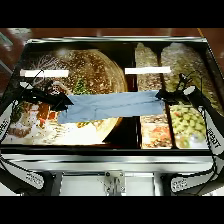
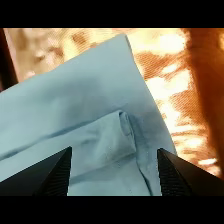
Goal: Fold the shirts.
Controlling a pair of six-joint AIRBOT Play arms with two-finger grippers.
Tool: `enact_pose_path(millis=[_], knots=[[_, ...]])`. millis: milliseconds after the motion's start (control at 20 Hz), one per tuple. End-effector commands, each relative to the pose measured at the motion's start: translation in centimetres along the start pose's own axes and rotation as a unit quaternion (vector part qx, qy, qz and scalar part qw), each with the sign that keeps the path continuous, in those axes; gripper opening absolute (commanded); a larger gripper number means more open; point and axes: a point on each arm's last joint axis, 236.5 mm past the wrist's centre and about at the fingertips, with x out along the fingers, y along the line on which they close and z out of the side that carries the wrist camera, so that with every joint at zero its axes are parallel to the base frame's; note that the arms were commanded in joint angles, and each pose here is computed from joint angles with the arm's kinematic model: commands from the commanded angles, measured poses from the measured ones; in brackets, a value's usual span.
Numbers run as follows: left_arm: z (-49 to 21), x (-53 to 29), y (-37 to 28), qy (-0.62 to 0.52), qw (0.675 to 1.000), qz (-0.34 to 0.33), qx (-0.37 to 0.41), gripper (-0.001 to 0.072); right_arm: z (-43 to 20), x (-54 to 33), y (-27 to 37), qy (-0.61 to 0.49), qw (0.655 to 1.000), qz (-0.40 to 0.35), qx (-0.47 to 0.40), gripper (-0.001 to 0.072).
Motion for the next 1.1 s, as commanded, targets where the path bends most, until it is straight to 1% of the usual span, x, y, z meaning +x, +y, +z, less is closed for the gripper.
enact_pose_path(millis=[0, 100, 200, 350, 500, 550, 600, 650, 700, 750, 800, 850, 900, 950, 1050], knots=[[-0.7, -1.4, -0.6, 0.030, 0.999, -0.015, -0.002, 0.0538, 1.0, -1.6, -1.5, 0.000, 1.000, -0.012, -0.011, 0.0638], [-0.9, -2.8, -1.6, 0.037, 0.999, -0.023, 0.011, 0.0538, 0.3, -2.1, -3.6, 0.019, 0.998, -0.013, 0.055, 0.0638], [-0.7, -3.7, -3.1, 0.030, 0.999, -0.030, 0.027, 0.0537, -1.1, -1.6, -3.8, 0.052, 0.993, 0.017, 0.109, 0.0638], [-1.0, -4.0, -5.0, 0.023, 0.998, -0.033, 0.053, 0.0537, -3.1, 0.7, -1.4, 0.089, 0.986, 0.073, 0.119, 0.0638], [-1.3, -3.3, -7.1, 0.022, 0.996, -0.037, 0.073, 0.0536, -4.6, 3.0, 1.3, 0.109, 0.981, 0.100, 0.127, 0.0630], [-1.3, -2.9, -7.9, 0.020, 0.996, -0.046, 0.077, 0.0535, -4.9, 3.3, 2.0, 0.110, 0.981, 0.104, 0.119, 0.0504], [-1.1, -2.4, -8.8, 0.014, 0.995, -0.052, 0.081, 0.0532, -4.8, 3.4, 2.5, 0.107, 0.983, 0.105, 0.106, 0.0252], [-0.8, -1.9, -9.6, 0.005, 0.995, -0.057, 0.085, 0.0522, -4.2, 2.9, 2.9, 0.099, 0.985, 0.109, 0.088, 0.0053], [-0.3, -1.2, -10.6, -0.007, 0.994, -0.061, 0.090, 0.0484, -3.5, 1.9, 3.7, 0.091, 0.987, 0.119, 0.063, 0.0058], [0.1, -0.4, -11.5, -0.019, 0.993, -0.062, 0.096, 0.0308, -2.3, 0.4, 4.5, 0.079, 0.988, 0.128, 0.038, 0.0058], [0.4, 0.6, -12.6, -0.030, 0.992, -0.061, 0.107, 0.0149, -0.9, -1.6, 5.6, 0.062, 0.988, 0.139, 0.020, 0.0058], [0.5, 1.9, -13.7, -0.038, 0.991, -0.057, 0.119, 0.0100, 0.2, -3.8, 6.8, 0.047, 0.988, 0.149, 0.005, 0.0058], [0.3, 3.5, -15.0, -0.044, 0.989, -0.054, 0.133, 0.0097, 1.1, -6.4, 8.3, 0.033, 0.987, 0.159, -0.018, 0.0058], [-0.2, 5.1, -16.4, -0.047, 0.987, -0.052, 0.148, 0.0042, 1.6, -8.9, 9.7, 0.022, 0.985, 0.170, -0.033, 0.0058], [-1.8, 8.7, -19.5, -0.049, 0.981, -0.051, 0.181, 0.0044, 1.5, -14.1, 12.4, 0.007, 0.981, 0.189, -0.046, 0.0058]])
